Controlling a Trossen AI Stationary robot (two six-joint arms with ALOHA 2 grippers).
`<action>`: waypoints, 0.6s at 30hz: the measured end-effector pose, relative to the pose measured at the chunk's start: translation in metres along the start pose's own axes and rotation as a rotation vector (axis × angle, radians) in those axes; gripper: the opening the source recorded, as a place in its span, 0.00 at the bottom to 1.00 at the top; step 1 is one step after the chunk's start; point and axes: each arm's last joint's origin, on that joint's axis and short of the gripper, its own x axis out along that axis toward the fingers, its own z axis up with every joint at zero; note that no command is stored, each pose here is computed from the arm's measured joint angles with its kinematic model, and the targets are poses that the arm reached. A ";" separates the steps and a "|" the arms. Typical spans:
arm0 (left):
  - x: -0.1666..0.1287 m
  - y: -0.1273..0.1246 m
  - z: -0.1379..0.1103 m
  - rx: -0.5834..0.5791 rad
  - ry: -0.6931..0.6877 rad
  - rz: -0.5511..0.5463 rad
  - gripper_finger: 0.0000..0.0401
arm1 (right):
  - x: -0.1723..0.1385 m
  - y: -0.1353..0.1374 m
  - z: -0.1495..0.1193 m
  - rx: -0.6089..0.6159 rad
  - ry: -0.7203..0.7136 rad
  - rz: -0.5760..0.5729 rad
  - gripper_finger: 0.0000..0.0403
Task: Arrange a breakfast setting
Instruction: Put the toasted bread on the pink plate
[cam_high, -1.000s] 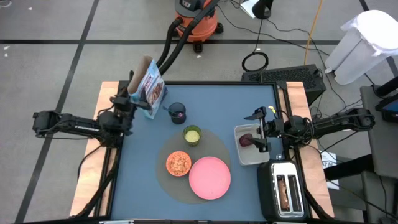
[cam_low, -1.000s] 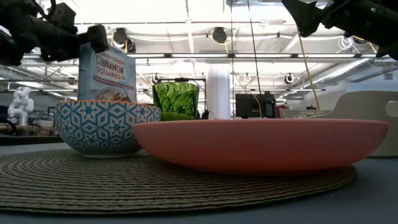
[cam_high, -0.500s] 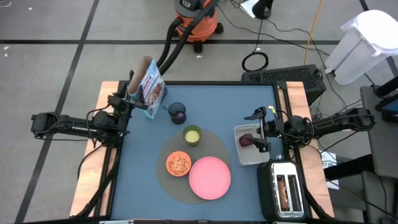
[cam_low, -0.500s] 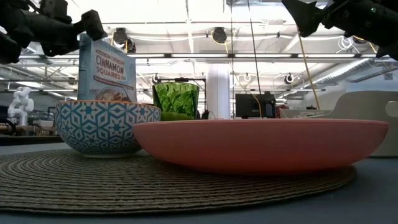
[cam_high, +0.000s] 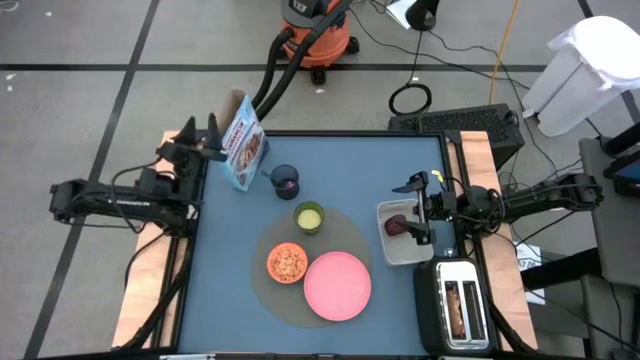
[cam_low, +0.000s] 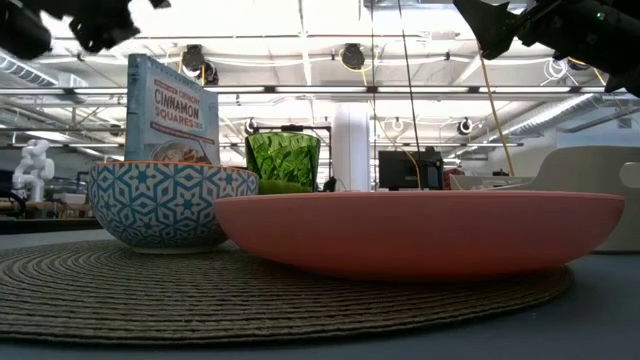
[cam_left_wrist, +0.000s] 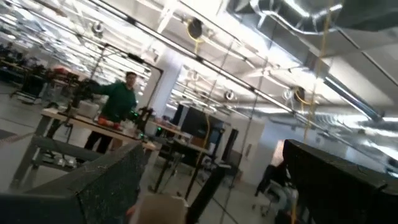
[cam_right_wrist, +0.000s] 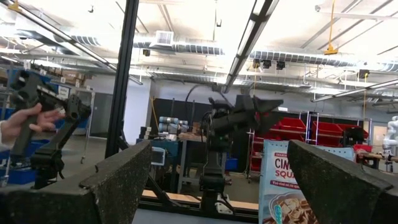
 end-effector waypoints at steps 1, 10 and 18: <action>0.002 -0.005 0.004 0.004 0.010 -0.015 0.98 | 0.000 0.000 0.000 0.000 0.000 0.000 0.91; 0.004 -0.050 0.034 0.028 0.145 -0.314 0.98 | 0.000 0.000 0.000 0.002 0.001 0.000 0.91; -0.012 -0.065 0.033 -0.081 0.293 -0.477 0.98 | 0.000 0.000 -0.001 0.006 0.006 0.002 0.91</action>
